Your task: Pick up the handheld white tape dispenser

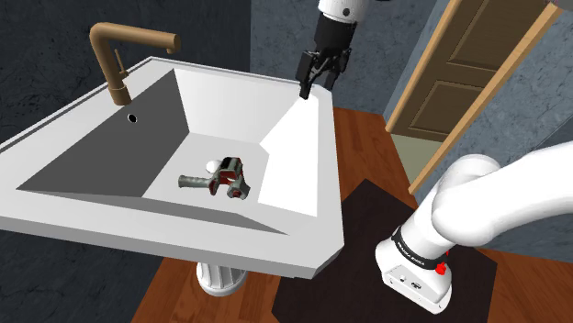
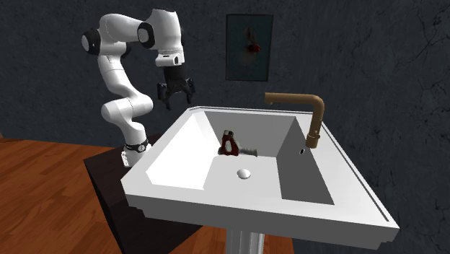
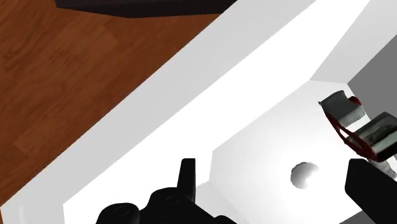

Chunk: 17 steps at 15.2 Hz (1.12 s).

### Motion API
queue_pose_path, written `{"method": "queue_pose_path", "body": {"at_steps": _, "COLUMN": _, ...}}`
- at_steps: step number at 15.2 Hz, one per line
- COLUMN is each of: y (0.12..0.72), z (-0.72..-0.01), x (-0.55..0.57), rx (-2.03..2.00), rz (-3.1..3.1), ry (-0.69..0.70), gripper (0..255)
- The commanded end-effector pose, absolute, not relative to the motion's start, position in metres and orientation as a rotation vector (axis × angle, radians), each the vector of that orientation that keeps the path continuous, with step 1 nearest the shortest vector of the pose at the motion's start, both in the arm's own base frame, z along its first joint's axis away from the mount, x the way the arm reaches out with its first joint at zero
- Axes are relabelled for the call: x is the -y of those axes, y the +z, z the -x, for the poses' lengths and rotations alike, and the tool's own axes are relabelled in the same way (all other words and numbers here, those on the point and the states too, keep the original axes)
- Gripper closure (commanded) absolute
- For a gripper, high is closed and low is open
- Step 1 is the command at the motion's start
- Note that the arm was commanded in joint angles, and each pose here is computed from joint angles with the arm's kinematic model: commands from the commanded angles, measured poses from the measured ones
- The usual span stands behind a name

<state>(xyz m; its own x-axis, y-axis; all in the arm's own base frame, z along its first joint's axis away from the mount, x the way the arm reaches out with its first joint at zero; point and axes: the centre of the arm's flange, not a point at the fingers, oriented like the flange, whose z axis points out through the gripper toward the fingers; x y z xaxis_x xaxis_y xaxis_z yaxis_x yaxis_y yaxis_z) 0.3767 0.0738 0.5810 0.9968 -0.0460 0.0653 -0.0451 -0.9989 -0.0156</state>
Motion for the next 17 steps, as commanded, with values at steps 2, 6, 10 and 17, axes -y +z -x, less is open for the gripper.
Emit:
{"method": "queue_pose_path", "body": {"at_steps": 2, "y": 0.561, "z": -0.400, "x": -0.106, "rx": -0.021, "rz": 3.143, "ry": -0.056, "gripper": 0}}
{"method": "queue_pose_path", "body": {"at_steps": 6, "y": 0.534, "z": -0.424, "x": -0.151, "rx": 0.046, "rz": 3.164, "ry": 0.007, "gripper": 0}}
{"method": "queue_pose_path", "body": {"at_steps": 10, "y": 0.504, "z": -0.445, "x": -0.195, "rx": 0.114, "rz": 3.183, "ry": 0.071, "gripper": 0}}
{"method": "queue_pose_path", "body": {"at_steps": 17, "y": 0.448, "z": -0.475, "x": -0.274, "rx": 0.235, "rz": 3.210, "ry": 0.185, "gripper": 0}}
